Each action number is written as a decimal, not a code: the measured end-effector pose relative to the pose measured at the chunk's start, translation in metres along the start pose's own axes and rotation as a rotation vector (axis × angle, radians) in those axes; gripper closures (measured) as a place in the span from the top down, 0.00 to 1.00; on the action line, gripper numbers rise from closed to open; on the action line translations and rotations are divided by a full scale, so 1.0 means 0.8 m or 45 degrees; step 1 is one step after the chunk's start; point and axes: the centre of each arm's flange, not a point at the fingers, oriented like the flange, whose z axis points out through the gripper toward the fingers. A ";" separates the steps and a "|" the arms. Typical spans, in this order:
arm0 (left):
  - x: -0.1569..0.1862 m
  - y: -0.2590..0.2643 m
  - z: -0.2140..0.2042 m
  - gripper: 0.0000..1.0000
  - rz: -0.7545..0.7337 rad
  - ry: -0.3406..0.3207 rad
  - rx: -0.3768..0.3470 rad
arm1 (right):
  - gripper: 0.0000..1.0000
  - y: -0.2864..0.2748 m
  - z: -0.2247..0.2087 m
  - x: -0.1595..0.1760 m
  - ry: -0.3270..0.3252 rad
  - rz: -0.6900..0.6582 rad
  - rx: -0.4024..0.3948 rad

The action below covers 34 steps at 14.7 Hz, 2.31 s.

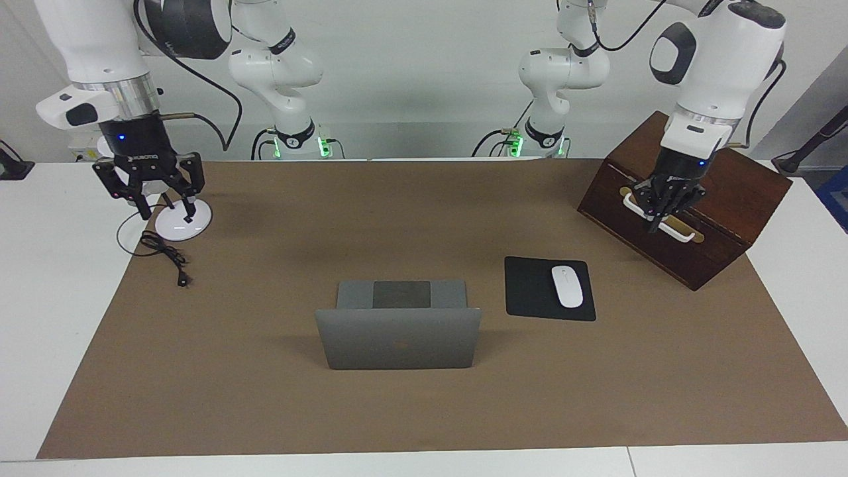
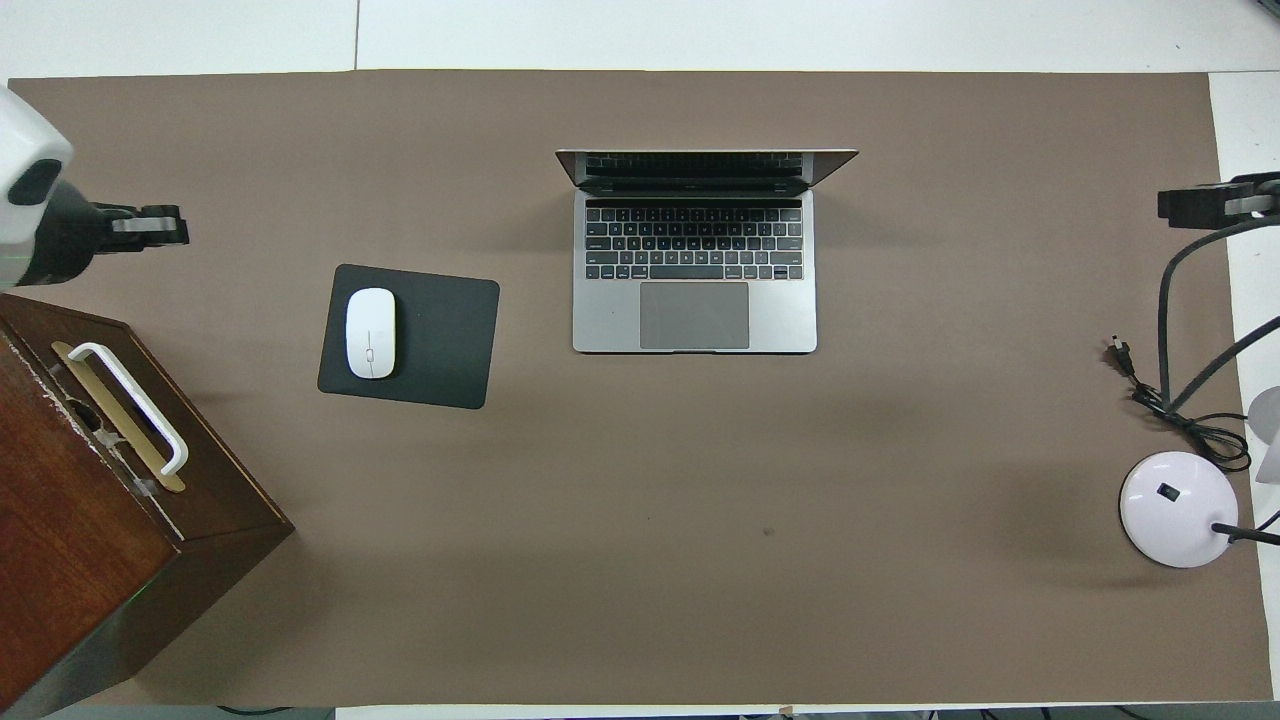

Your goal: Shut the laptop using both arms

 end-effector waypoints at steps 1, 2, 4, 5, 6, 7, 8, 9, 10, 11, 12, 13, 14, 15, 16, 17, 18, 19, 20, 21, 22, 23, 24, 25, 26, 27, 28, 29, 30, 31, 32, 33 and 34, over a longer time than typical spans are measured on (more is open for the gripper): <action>-0.004 0.014 0.013 0.01 0.021 0.032 -0.011 | 0.41 0.000 0.000 0.006 0.042 -0.010 -0.007; -0.010 0.029 0.028 0.01 0.044 0.066 -0.022 | 0.31 -0.001 0.000 0.013 0.095 -0.035 -0.017; -0.026 0.059 0.058 0.01 0.092 0.117 -0.043 | 0.12 -0.012 0.002 0.030 0.210 -0.084 -0.032; -0.035 0.074 0.072 0.01 0.118 0.140 -0.054 | 0.02 -0.025 0.003 0.040 0.260 -0.105 -0.031; -0.045 0.089 0.086 0.01 0.144 0.162 -0.066 | 0.01 -0.039 0.005 0.050 0.307 -0.127 -0.028; -0.056 0.105 0.099 0.01 0.171 0.180 -0.078 | 0.01 -0.053 0.007 0.059 0.353 -0.141 -0.022; -0.067 0.121 0.112 0.01 0.198 0.195 -0.090 | 0.01 -0.066 0.010 0.066 0.397 -0.136 -0.013; -0.081 0.136 0.124 0.01 0.227 0.214 -0.103 | 0.01 -0.079 0.016 0.072 0.426 -0.115 0.003; -0.096 0.152 0.136 0.01 0.258 0.236 -0.119 | 0.01 -0.093 0.024 0.077 0.437 -0.087 0.023; -0.112 0.168 0.149 0.01 0.289 0.259 -0.135 | 0.01 -0.108 0.030 0.081 0.443 -0.057 0.047; -0.129 0.183 0.161 0.01 0.319 0.280 -0.150 | 0.01 -0.122 0.034 0.087 0.449 -0.020 0.071; -0.144 0.196 0.173 0.01 0.347 0.296 -0.164 | 0.01 -0.132 0.038 0.093 0.450 0.013 0.078; -0.157 0.207 0.183 0.01 0.371 0.305 -0.176 | 0.01 -0.142 0.042 0.099 0.452 0.040 0.072; -0.167 0.217 0.192 0.01 0.391 0.313 -0.185 | 0.01 -0.155 0.046 0.105 0.456 0.064 0.057; -0.173 0.225 0.200 0.01 0.409 0.324 -0.193 | 0.01 -0.167 0.049 0.110 0.463 0.087 0.040; -0.177 0.232 0.208 0.01 0.422 0.340 -0.200 | 0.01 -0.179 0.052 0.116 0.473 0.110 0.031; -0.180 0.237 0.216 0.01 0.433 0.359 -0.206 | 0.01 -0.188 0.055 0.122 0.481 0.129 0.034; -0.183 0.242 0.226 0.01 0.444 0.379 -0.212 | 0.01 -0.195 0.057 0.128 0.488 0.152 0.046; -0.188 0.246 0.238 0.01 0.452 0.398 -0.217 | 0.01 -0.200 0.060 0.134 0.494 0.180 0.062; -0.193 0.250 0.251 0.01 0.461 0.413 -0.221 | 0.01 -0.205 0.062 0.141 0.501 0.206 0.073; -0.199 0.254 0.265 0.01 0.470 0.431 -0.227 | 0.01 -0.213 0.066 0.146 0.510 0.222 0.064; -0.205 0.257 0.279 0.01 0.476 0.452 -0.231 | 0.01 -0.225 0.072 0.149 0.519 0.236 0.037; -0.211 0.259 0.292 0.01 0.483 0.475 -0.236 | 0.01 -0.244 0.078 0.151 0.517 0.249 0.009; -0.218 0.263 0.305 0.01 0.492 0.498 -0.243 | 0.01 -0.266 0.084 0.150 0.503 0.263 -0.005; -0.225 0.265 0.318 0.01 0.499 0.511 -0.247 | 0.01 -0.286 0.089 0.148 0.482 0.278 -0.001; -0.231 0.266 0.328 0.01 0.504 0.515 -0.248 | 0.01 -0.301 0.094 0.147 0.460 0.300 0.012; -0.233 0.267 0.334 0.01 0.506 0.518 -0.248 | 0.01 -0.312 0.098 0.145 0.440 0.331 0.026; -0.232 0.268 0.335 0.01 0.506 0.523 -0.249 | 0.01 -0.324 0.104 0.143 0.427 0.365 0.045; -0.229 0.270 0.334 0.01 0.507 0.530 -0.252 | 0.01 -0.337 0.111 0.141 0.413 0.393 0.061; -0.228 0.272 0.332 0.01 0.508 0.535 -0.254 | 0.01 -0.349 0.117 0.137 0.394 0.412 0.069; -0.228 0.273 0.332 0.01 0.510 0.537 -0.256 | 0.01 -0.360 0.123 0.132 0.363 0.424 0.066; -0.228 0.274 0.332 0.01 0.512 0.536 -0.257 | 0.01 -0.371 0.127 0.127 0.331 0.429 0.066; -0.229 0.275 0.333 0.01 0.513 0.534 -0.257 | 0.01 -0.381 0.130 0.123 0.305 0.430 0.066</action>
